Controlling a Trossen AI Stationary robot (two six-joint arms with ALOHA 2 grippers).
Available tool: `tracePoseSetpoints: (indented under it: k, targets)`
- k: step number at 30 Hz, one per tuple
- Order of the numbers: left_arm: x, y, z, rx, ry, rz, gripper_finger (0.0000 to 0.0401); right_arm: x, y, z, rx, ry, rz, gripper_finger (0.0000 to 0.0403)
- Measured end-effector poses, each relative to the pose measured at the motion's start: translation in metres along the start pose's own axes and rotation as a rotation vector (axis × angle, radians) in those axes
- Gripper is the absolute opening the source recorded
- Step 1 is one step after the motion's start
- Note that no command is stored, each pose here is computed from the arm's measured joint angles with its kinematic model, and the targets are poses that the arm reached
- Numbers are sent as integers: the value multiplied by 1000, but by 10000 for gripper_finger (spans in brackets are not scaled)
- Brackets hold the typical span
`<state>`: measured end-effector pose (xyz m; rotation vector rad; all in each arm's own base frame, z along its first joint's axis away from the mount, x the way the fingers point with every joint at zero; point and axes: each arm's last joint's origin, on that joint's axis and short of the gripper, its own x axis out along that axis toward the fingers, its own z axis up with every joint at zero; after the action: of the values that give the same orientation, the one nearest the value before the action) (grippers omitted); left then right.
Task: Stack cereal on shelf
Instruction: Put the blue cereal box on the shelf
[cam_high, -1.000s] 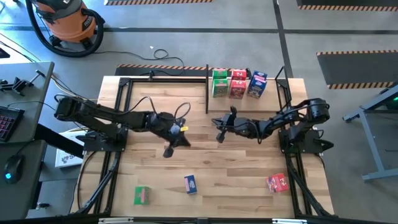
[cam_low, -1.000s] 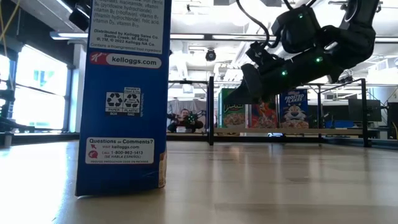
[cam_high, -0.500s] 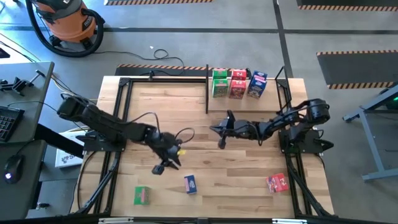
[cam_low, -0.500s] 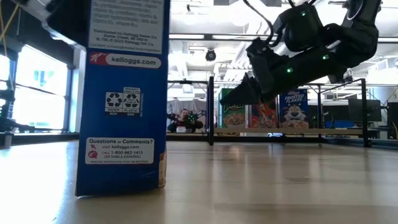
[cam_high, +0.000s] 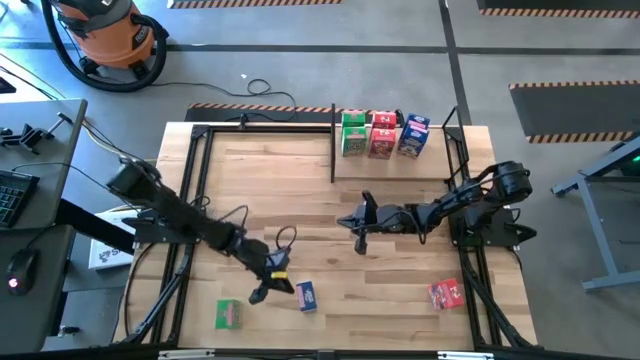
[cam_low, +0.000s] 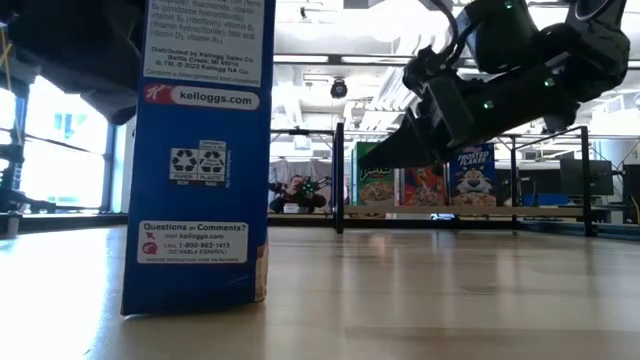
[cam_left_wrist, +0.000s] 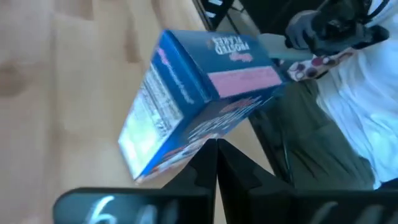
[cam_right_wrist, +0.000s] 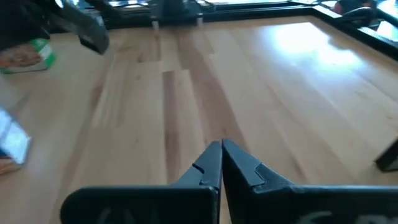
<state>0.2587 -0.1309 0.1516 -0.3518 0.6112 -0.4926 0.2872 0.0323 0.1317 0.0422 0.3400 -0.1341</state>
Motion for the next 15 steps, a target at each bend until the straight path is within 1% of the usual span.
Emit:
tracePoseSetpoints:
  k: [3,6,10,12,15]
  targets:
    - [13,1,-7,-27,-31,4,1,-1,4,-1,2,8,57,0]
    - [21,4,-9,-33,-89,18,1,-2,9,-2,24,20,94,0]
    - [29,7,-11,-44,-157,24,0,-3,15,-4,85,38,136,2]
    - [32,6,-14,-81,-141,-11,0,-5,19,-4,128,50,172,9]
    - [36,-2,-27,-111,-45,-80,0,-7,27,-6,168,72,225,34]
